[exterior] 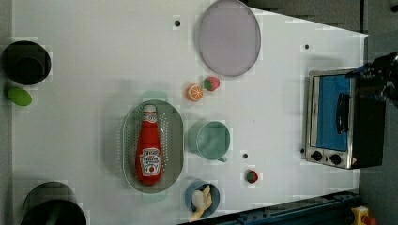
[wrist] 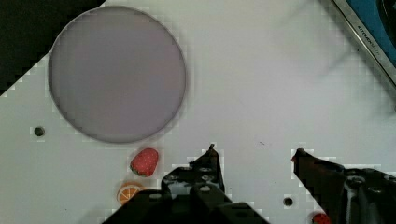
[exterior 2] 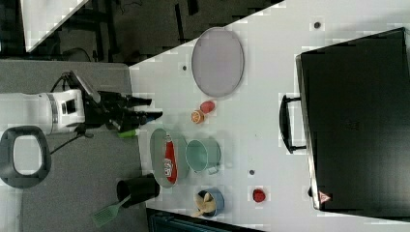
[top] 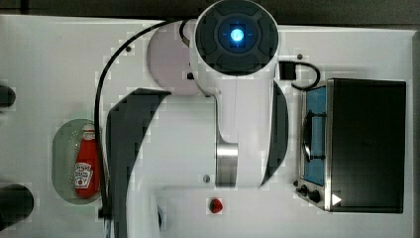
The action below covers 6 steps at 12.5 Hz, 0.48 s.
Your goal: Pick ketchup from strainer and place it on the table
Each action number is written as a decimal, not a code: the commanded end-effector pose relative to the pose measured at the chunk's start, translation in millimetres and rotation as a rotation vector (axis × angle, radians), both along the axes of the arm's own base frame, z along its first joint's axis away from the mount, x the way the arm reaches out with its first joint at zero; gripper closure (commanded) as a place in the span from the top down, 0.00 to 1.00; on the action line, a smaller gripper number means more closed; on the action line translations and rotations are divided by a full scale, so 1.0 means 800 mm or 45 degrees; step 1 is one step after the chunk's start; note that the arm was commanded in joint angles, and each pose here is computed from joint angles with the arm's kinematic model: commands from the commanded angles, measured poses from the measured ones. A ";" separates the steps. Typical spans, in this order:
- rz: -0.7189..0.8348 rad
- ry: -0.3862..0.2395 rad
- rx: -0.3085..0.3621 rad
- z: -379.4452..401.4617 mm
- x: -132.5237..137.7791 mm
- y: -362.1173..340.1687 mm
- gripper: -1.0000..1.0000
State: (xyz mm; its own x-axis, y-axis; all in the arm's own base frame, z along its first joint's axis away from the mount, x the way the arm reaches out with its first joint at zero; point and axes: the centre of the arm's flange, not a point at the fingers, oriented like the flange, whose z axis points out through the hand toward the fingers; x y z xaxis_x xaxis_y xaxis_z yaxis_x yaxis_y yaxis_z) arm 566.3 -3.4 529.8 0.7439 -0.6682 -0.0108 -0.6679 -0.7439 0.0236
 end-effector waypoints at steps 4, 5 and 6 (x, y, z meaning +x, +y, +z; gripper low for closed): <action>-0.117 -0.015 0.018 0.102 -0.119 0.027 1.00; -0.075 -0.016 0.011 0.098 -0.115 0.049 1.00; -0.029 -0.015 0.003 0.092 -0.112 0.073 1.00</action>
